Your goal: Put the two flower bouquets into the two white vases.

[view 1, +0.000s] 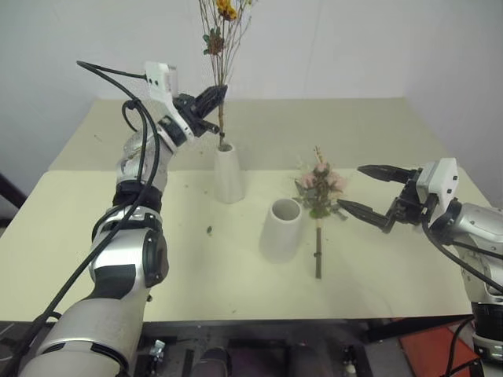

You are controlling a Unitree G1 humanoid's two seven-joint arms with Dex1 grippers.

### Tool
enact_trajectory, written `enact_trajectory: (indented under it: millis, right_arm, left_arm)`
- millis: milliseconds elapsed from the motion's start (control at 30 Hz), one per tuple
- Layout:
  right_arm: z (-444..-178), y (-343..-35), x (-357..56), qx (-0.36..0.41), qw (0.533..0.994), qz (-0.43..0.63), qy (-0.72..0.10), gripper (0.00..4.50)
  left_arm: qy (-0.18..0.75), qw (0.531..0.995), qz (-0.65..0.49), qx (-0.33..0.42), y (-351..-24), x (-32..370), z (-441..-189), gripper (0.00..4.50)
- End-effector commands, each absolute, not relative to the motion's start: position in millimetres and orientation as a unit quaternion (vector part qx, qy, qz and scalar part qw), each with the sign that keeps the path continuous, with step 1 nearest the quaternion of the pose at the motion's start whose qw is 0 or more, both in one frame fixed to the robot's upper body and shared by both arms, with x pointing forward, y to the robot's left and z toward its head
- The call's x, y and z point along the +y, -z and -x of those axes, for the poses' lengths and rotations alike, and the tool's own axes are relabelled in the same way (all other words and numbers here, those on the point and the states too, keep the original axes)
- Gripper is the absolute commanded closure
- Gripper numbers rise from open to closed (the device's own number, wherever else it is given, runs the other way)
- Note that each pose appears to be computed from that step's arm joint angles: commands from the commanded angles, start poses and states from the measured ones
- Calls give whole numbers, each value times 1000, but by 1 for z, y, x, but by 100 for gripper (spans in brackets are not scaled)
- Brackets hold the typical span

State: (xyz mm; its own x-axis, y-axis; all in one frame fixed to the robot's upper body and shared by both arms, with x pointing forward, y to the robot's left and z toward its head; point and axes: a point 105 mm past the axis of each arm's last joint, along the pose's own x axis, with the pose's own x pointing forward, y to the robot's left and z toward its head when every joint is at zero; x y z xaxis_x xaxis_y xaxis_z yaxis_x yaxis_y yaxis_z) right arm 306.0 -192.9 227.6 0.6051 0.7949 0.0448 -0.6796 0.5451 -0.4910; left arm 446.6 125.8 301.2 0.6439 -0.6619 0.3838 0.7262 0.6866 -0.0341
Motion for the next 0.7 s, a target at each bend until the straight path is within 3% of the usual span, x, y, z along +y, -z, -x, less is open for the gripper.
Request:
enact_trajectory:
  millis: [33, 700]
  right_arm:
    - [-299, -246, -195, -163, 867, 222, -416, 20]
    - [-300, -247, -195, -162, 866, 221, -417, 20]
  left_arm:
    - [392, 896, 77, -196, -311, 122, -444, 446]
    - [391, 901, 74, -174, -285, 124, -444, 446]
